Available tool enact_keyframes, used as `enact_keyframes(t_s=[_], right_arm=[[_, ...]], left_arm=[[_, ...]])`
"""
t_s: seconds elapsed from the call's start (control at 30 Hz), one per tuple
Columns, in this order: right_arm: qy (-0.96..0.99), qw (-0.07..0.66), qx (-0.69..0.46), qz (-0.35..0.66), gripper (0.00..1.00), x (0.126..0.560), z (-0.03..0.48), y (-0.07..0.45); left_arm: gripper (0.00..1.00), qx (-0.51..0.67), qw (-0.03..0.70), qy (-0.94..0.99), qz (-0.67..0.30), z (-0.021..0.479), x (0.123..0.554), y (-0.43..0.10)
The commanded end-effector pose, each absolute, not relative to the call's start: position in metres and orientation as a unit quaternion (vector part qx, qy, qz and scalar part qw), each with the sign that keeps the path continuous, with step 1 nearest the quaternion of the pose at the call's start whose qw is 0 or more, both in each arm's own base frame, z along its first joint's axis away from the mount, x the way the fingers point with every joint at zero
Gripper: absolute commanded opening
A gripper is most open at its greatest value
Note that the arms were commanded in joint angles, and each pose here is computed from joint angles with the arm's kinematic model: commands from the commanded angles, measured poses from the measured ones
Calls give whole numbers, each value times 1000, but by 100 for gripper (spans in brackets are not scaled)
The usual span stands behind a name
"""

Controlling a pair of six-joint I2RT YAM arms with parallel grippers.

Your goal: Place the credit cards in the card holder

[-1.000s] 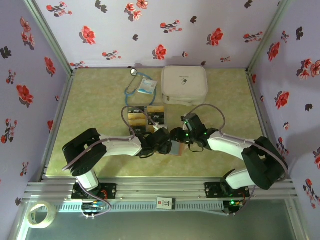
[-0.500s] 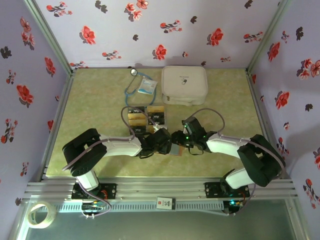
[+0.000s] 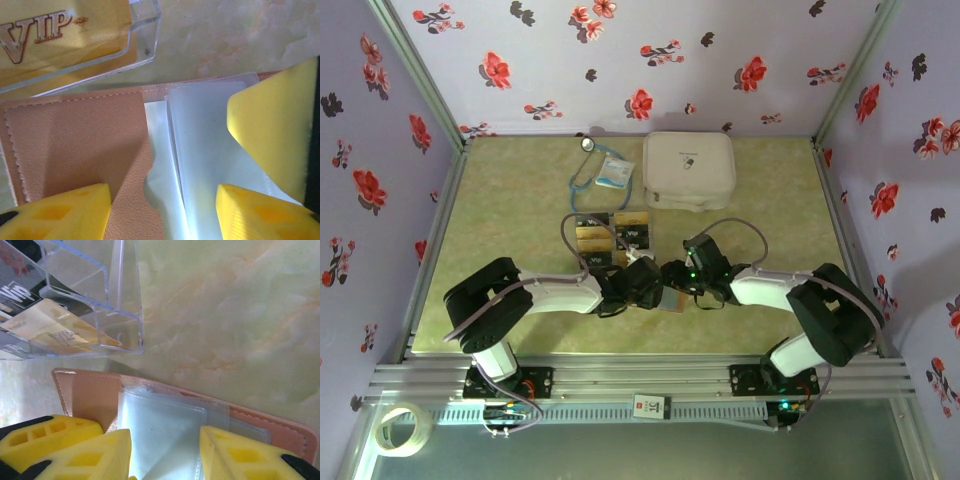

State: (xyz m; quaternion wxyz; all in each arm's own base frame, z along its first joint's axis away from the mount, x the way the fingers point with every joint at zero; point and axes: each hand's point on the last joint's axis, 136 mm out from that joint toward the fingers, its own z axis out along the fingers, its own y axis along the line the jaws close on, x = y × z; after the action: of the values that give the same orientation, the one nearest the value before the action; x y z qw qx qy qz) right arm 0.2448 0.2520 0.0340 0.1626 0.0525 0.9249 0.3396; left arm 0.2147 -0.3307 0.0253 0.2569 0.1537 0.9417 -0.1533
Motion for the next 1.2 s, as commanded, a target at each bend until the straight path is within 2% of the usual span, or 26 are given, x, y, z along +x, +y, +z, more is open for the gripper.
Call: enact_keyframes(t_s=[0.0, 0.53, 1.17], right_arm=[[917, 147, 57, 366, 40, 239, 35, 261], [925, 176, 59, 331, 40, 235, 50, 240], [931, 142, 67, 329, 40, 232, 15, 246]], left_arm=[[59, 164, 196, 962, -93, -15, 191, -297], [59, 160, 197, 963, -87, -17, 191, -294], [58, 151, 204, 964, -85, -15, 192, -288]])
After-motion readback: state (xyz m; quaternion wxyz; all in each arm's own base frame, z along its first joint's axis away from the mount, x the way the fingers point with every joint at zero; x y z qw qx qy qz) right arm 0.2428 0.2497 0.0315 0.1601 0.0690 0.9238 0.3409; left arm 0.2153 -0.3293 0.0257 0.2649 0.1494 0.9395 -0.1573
